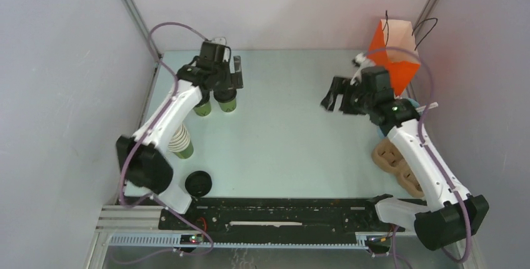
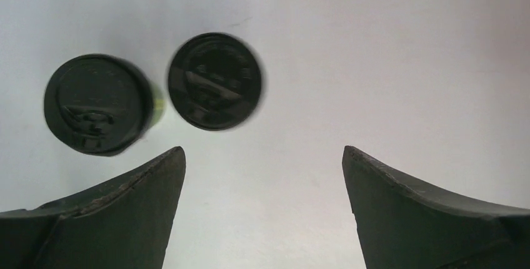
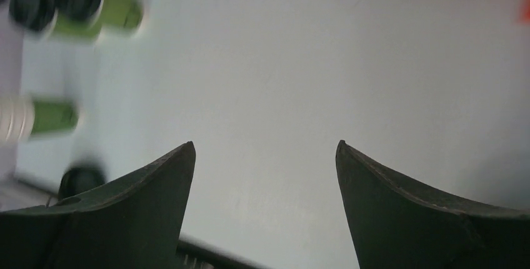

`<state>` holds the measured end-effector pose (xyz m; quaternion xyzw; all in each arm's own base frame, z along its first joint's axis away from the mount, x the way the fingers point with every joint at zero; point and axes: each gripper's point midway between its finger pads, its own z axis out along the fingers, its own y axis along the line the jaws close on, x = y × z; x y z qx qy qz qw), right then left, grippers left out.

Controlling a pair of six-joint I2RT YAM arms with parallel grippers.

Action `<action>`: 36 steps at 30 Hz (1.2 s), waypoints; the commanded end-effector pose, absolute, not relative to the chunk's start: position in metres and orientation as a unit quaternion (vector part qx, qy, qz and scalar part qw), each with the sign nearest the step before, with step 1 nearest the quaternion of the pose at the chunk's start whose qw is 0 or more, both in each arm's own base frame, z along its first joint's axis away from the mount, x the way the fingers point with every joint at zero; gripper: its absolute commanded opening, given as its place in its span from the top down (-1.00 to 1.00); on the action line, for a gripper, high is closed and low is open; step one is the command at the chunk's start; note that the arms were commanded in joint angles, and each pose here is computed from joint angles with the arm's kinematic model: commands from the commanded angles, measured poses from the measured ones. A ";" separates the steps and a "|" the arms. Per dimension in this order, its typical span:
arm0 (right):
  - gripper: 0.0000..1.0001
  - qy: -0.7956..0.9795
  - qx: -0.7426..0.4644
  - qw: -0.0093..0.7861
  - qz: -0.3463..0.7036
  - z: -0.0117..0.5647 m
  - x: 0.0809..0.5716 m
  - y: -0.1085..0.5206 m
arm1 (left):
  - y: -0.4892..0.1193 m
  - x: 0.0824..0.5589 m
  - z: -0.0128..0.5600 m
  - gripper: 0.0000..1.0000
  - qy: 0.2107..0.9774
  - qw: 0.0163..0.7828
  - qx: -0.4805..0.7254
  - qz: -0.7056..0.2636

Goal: Pack the takeout coffee

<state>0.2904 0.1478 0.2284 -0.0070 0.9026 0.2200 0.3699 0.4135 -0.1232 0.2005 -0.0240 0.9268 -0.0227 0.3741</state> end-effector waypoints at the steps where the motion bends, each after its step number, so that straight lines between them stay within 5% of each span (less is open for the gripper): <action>1: -0.83 0.857 0.077 0.505 0.069 0.293 0.360 0.063 | -0.170 0.353 0.340 -1.00 0.851 0.481 0.027 -0.208; 10: -0.73 0.827 0.131 0.541 -0.079 0.344 0.470 -0.048 | -0.216 0.222 0.335 -1.00 0.796 0.452 0.118 -0.385; 20: -0.63 0.845 0.128 0.515 -0.075 0.313 0.536 -0.087 | -0.210 0.203 0.303 -1.00 0.810 0.430 0.135 -0.374; 25: -0.32 0.844 0.110 0.523 -0.055 0.317 0.550 -0.076 | -0.218 0.208 0.298 -1.00 0.811 0.420 0.135 -0.383; 30: 0.29 0.850 0.083 0.519 -0.047 0.322 0.550 -0.046 | -0.212 0.210 0.292 -1.00 0.815 0.429 0.125 -0.369; 36: 0.80 0.863 0.031 0.502 -0.032 0.334 0.512 0.045 | -0.204 0.206 0.292 -1.00 0.813 0.439 0.115 -0.365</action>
